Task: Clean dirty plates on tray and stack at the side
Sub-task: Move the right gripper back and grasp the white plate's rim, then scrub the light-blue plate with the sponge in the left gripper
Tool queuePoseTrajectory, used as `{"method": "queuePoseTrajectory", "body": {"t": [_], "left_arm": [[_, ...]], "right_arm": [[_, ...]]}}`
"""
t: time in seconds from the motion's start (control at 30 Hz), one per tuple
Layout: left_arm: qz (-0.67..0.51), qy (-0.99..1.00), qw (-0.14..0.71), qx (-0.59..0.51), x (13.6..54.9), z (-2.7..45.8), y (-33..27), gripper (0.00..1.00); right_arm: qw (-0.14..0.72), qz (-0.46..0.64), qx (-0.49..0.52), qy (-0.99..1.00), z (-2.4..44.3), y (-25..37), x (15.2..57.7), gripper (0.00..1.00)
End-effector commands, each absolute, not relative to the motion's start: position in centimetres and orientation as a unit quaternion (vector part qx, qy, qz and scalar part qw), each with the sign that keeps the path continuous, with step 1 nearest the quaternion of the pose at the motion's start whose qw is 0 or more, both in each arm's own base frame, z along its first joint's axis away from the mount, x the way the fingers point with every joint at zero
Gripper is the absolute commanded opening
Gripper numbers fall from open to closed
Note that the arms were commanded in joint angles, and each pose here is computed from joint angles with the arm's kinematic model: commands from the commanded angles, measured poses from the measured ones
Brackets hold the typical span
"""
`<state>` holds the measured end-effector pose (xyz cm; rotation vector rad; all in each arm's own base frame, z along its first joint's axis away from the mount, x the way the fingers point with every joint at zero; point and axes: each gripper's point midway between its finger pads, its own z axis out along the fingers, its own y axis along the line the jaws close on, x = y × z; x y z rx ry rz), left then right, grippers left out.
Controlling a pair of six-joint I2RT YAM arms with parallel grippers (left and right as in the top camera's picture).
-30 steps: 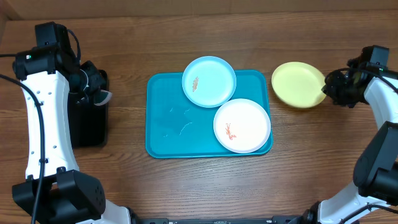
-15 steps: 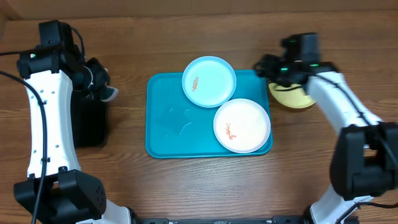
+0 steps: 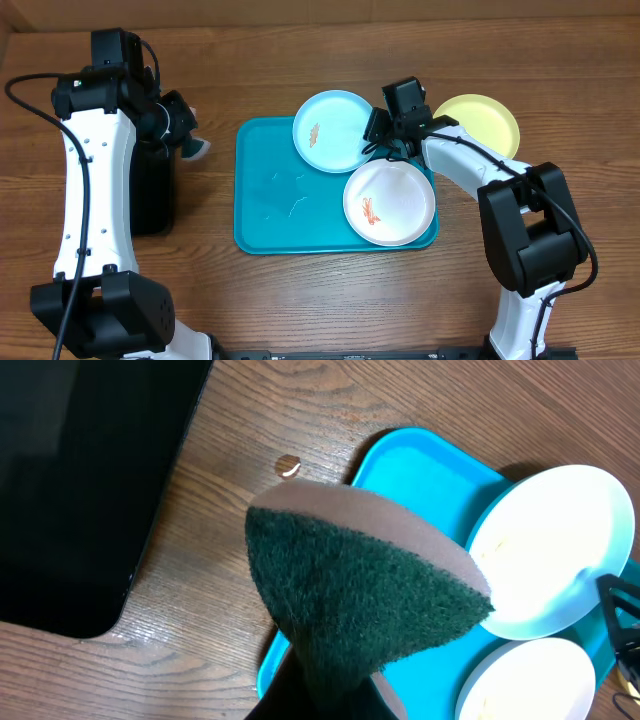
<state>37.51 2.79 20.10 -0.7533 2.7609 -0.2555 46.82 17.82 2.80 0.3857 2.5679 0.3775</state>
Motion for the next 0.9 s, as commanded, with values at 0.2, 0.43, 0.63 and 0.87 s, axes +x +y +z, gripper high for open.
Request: {"method": "queuePoseTrajectory", "body": {"t": [0.2, 0.43, 0.63, 0.87], "left_arm": [[-0.094, 0.955, 0.135, -0.249, 37.9, 19.9, 2.3, 0.04], [-0.095, 0.956, 0.134, -0.242, 38.0, 19.9, 1.7, 0.04], [-0.098, 0.961, 0.132, -0.221, 38.0, 19.9, 0.1, 0.04], [-0.101, 0.970, 0.122, -0.181, 38.2, 19.3, -3.1, 0.04]], "right_arm": [[0.239, 0.149, 0.140, 0.949, 1.7, 18.3, 46.6, 0.30], [0.218, 0.169, 0.127, 0.953, 1.2, 19.6, 45.7, 0.20], [0.207, 0.190, 0.106, 0.954, 1.4, 21.7, 44.9, 0.09], [0.187, 0.226, 0.063, 0.954, 1.7, 25.9, 42.9, 0.05]]}}
